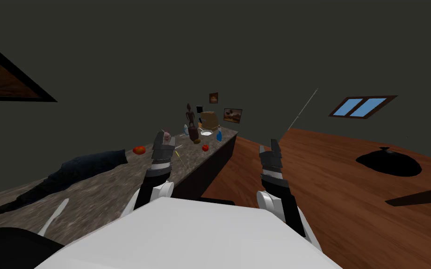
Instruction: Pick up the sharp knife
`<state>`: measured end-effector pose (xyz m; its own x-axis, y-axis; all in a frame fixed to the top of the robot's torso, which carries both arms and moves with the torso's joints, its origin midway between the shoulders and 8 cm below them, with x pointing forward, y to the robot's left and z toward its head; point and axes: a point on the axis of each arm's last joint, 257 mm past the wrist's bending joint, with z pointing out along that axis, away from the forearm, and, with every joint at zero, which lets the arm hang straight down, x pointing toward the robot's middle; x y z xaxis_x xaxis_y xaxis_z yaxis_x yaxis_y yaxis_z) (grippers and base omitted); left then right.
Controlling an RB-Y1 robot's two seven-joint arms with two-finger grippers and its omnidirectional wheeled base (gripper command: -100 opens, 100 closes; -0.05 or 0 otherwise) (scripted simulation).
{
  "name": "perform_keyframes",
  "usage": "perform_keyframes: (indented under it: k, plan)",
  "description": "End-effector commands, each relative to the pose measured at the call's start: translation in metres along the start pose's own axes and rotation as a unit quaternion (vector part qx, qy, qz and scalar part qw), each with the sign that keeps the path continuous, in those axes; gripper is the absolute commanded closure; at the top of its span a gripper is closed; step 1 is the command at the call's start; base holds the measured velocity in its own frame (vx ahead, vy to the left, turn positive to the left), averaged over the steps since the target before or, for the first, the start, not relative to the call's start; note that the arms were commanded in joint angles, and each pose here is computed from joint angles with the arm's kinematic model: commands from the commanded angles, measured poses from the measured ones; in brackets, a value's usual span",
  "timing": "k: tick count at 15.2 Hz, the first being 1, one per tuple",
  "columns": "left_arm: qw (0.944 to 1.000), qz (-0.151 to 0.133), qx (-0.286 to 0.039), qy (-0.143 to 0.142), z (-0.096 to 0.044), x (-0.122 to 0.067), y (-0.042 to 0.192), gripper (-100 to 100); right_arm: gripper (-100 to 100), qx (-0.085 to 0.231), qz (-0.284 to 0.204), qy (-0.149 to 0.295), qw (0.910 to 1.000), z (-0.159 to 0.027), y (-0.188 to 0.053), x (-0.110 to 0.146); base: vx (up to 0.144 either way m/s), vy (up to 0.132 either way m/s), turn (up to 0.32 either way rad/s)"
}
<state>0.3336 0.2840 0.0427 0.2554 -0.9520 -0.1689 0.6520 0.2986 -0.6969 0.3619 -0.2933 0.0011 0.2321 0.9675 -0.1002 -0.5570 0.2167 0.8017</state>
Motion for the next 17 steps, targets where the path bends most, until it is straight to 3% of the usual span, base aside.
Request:
perform_keyframes:
  k: [1, 10, 16, 17]
  plan:
    - [0.9998, 0.002, -0.003, 0.017, -0.001, 0.004, 0.003, -100, 0, 0.0, 0.0, 0.0, 1.0, 0.0, 0.0, 0.0, -0.009, -0.006, -0.032]
    - [0.9959, -0.001, -0.044, 0.08, -0.011, 0.013, 0.031, -100, 0, 0.0, 0.0, 0.0, 1.0, 0.0, 0.0, 0.0, -0.022, 0.009, -0.077]
    - [0.9891, -0.009, -0.09, 0.116, -0.022, 0.014, 0.06, -100, 0, 0.0, 0.0, 0.0, 1.0, 0.0, 0.0, 0.0, -0.024, 0.027, -0.1]
    - [0.986, -0.013, -0.109, 0.125, -0.027, 0.013, 0.071, -100, 0, 0.0, 0.0, 0.0, 1.0, 0.0, 0.0, 0.0, -0.027, 0.032, -0.157]
